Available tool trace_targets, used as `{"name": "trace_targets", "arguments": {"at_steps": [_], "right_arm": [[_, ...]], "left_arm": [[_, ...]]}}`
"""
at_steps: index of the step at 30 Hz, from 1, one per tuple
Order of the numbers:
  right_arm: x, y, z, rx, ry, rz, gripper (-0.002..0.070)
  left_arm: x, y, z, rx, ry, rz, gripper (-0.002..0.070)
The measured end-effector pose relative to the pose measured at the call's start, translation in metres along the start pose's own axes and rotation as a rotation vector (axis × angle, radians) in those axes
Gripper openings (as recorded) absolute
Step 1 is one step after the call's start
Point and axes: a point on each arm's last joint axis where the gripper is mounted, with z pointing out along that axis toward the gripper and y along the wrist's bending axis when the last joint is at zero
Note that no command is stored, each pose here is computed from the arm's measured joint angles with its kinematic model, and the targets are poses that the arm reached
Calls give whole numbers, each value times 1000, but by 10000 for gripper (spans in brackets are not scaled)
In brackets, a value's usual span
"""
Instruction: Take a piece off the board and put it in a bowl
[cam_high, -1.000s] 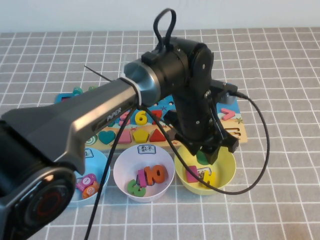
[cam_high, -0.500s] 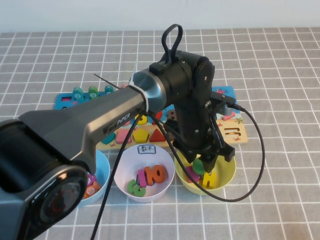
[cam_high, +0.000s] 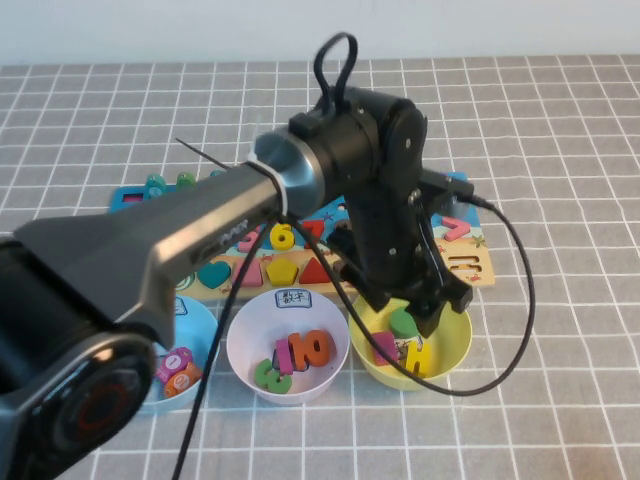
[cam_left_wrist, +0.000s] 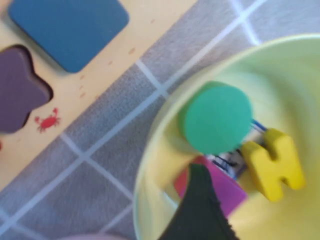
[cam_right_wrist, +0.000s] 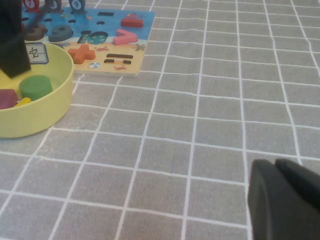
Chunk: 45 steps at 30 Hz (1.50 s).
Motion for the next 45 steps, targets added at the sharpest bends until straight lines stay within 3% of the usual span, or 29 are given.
{"name": "trace_targets", "arguments": {"at_steps": [3, 5, 11, 14, 26, 39, 45], "right_arm": [[0, 0, 0, 0, 0, 0, -17], [0, 0, 0, 0, 0, 0, -17], [0, 0, 0, 0, 0, 0, -17], [0, 0, 0, 0, 0, 0, -17], [0, 0, 0, 0, 0, 0, -17], [0, 0, 0, 0, 0, 0, -17], [0, 0, 0, 0, 0, 0, -17]], "left_arm": [[2, -2, -24, -12, -52, 15, 435], [4, -2, -43, -39, -93, 42, 386], [14, -1, -84, -112, -173, 73, 85], [28, -1, -95, -118, -169, 95, 25], [126, 13, -112, -155, -298, 106, -1], [248, 19, -150, -202, -586, 108, -1], [276, 21, -156, -233, -642, 127, -1]]}}
